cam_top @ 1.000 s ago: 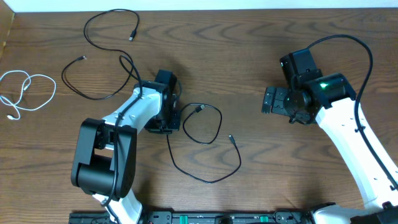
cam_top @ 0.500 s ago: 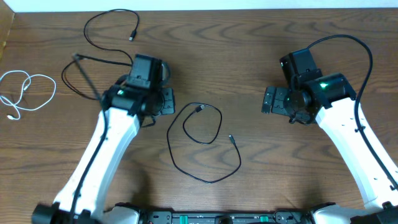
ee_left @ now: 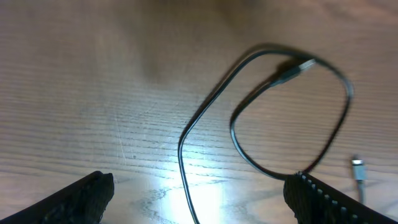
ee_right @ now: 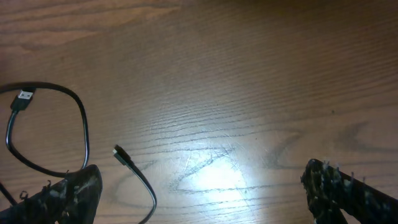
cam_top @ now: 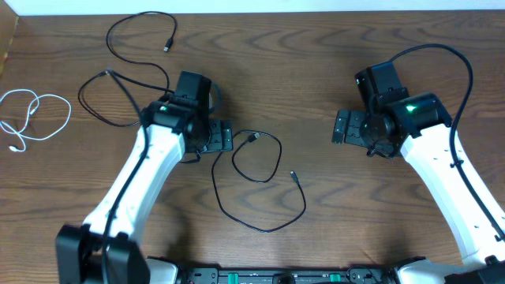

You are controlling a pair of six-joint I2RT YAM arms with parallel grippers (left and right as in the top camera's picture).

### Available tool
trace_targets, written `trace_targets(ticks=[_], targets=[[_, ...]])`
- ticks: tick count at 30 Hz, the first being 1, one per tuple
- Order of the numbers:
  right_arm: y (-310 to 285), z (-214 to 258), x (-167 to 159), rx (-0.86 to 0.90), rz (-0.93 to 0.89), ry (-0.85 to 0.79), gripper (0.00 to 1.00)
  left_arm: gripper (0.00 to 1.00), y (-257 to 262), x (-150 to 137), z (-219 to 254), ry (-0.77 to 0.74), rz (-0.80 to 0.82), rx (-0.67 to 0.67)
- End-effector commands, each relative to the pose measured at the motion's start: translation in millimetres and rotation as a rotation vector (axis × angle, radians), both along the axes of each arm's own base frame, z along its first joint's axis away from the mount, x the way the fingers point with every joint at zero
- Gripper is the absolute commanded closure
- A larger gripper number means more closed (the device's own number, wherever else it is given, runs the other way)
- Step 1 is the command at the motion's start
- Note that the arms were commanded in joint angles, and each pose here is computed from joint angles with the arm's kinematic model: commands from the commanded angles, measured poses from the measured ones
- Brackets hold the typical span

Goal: Untangle cables

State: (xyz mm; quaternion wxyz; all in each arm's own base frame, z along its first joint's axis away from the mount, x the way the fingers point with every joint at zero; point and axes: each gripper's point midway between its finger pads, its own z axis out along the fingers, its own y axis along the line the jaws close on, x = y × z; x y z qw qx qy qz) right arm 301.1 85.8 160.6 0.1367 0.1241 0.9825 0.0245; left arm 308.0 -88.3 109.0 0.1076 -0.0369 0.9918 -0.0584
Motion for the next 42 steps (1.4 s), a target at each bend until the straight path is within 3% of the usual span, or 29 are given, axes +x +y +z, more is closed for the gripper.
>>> trace_targets(ticks=[1, 8, 12, 20, 24, 36, 39, 42], targets=[[-4.9, 0.7, 1.4, -0.015, -0.006, -0.006, 0.01, 0.07, 3.2, -5.8, -26.8, 0.086, 0.004, 0.031], [-4.9, 0.7, 1.4, -0.015, -0.006, -0.006, 0.01, 0.09, 7.1, -10.9, -75.4, 0.231, 0.001, 0.084], [-4.9, 0.7, 1.4, -0.015, -0.006, -0.006, 0.01, 0.16, 8.7, -11.2, -92.9, 0.269, 0.002, 0.102], [-4.9, 0.7, 1.4, -0.015, -0.006, -0.006, 0.01, 0.17, 9.2, 0.5, -102.9, 0.238, 0.004, 0.116], [-4.9, 0.7, 1.4, -0.015, -0.006, -0.006, 0.01, 0.22, 15.9, 4.1, -103.5, 0.218, 0.001, 0.155], [-4.9, 0.7, 1.4, -0.015, -0.006, -0.006, 0.01, 0.34, 20.3, -13.6, -126.0, 0.238, 0.000, 0.162], [-4.9, 0.7, 1.4, -0.015, -0.006, -0.006, 0.01, 0.41, 26.8, -16.2, -132.2, 0.229, 0.004, 0.193], [-4.9, 0.7, 1.4, -0.015, -0.006, -0.006, 0.01, 0.41, 33.5, -20.8, -135.6, 0.234, 0.010, 0.226]])
